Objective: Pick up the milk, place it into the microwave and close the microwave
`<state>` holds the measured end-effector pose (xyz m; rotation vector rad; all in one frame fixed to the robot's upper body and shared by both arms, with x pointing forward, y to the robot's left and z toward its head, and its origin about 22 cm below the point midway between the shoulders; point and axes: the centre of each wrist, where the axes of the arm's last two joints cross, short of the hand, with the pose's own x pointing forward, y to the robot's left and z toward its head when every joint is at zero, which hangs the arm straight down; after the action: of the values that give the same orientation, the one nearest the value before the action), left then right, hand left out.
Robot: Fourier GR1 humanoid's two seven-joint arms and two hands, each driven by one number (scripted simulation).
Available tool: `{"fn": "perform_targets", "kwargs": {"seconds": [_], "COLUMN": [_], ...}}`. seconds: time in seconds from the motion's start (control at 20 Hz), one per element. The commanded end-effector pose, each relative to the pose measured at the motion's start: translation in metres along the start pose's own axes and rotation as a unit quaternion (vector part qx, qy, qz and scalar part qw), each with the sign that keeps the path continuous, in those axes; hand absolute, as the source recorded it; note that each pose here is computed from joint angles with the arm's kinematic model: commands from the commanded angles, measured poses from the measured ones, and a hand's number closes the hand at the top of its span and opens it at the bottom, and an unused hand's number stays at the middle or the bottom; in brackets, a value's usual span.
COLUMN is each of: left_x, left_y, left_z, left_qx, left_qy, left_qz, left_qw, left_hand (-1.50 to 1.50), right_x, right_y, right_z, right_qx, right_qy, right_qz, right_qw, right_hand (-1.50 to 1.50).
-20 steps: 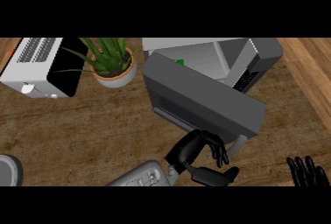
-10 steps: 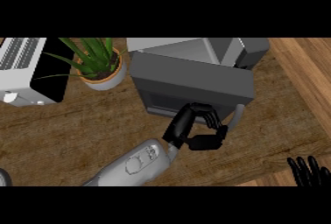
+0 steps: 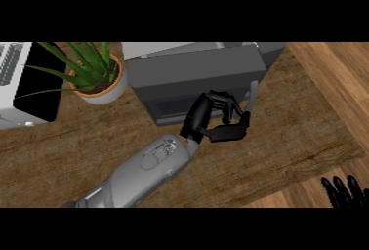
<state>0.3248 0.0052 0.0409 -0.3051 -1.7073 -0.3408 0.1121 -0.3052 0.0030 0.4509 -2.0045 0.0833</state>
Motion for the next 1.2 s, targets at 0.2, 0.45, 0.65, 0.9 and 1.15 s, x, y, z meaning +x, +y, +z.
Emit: {"fn": "perform_targets", "kwargs": {"seconds": [0.2,0.45,0.65,0.9,1.15], "left_x": [0.015,0.016,0.012,0.016,0.010], "left_y": [0.013,0.020,0.019,0.021,0.022], "left_z": [-0.030,-0.038,-0.036,-0.041,-0.039], "left_qx": [0.031,0.043,0.048,0.061,0.062], "left_qy": [-0.021,-0.026,-0.037,-0.038,-0.041], "left_qz": [0.008,0.009,0.009,0.022,0.018], "left_qw": [0.9993,0.9987,0.9981,0.9972,0.9971], "left_hand": [1.50,1.50,1.50,1.50,1.50], "right_x": [0.013,0.019,0.026,0.036,0.042], "right_y": [0.000,0.007,0.001,-0.003,-0.001], "right_z": [-0.004,-0.012,-0.016,-0.017,-0.022], "right_qx": [0.023,0.039,0.051,0.061,0.063], "right_qy": [-0.007,-0.018,-0.014,-0.019,-0.029], "right_qz": [-0.020,-0.034,-0.031,-0.025,-0.025], "right_qw": [1.000,0.998,0.998,0.998,0.997], "right_hand": [-1.50,-1.50,-1.50,-1.50,-1.50]}}
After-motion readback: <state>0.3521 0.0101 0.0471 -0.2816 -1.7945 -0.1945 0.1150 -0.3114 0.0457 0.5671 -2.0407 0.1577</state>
